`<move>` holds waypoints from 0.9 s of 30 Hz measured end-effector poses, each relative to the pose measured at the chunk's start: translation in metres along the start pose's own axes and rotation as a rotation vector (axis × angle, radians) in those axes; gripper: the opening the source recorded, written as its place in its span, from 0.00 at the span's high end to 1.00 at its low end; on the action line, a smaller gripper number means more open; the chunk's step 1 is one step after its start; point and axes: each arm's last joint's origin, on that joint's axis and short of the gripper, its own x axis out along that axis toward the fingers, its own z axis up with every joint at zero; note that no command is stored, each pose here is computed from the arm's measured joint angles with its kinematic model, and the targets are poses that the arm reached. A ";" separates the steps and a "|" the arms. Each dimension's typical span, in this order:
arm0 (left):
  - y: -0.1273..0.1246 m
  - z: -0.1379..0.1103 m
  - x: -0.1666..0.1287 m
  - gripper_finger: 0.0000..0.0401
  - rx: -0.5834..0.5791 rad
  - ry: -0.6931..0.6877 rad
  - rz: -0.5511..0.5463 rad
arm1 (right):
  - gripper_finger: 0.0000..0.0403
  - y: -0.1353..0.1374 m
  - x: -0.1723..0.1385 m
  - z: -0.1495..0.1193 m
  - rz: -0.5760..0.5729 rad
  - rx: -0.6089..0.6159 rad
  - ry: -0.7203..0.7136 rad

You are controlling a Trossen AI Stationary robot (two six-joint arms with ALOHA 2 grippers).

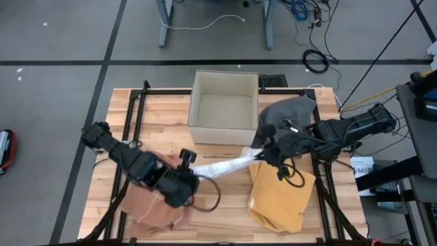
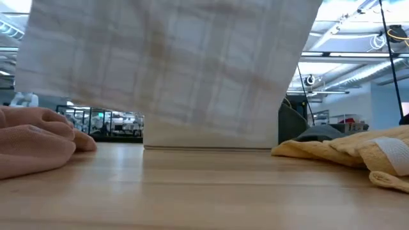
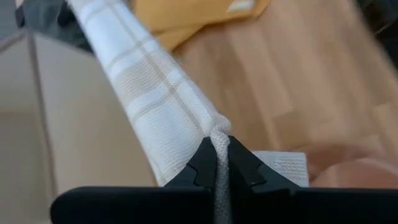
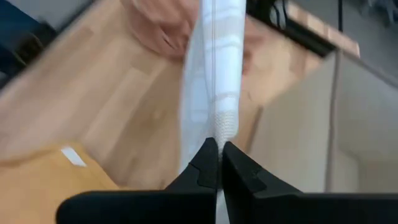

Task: Fold towel
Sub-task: Fold the white patterned towel

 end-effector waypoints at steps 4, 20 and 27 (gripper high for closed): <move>0.021 -0.003 0.008 0.97 0.011 0.053 0.029 | 1.00 -0.009 0.003 -0.006 -0.040 0.017 0.053; -0.003 -0.016 0.063 0.90 0.000 0.109 -0.124 | 1.00 0.018 0.035 -0.035 0.048 0.069 0.106; -0.054 -0.031 0.103 0.83 0.007 0.051 -0.344 | 1.00 0.063 0.074 -0.071 0.301 0.142 0.016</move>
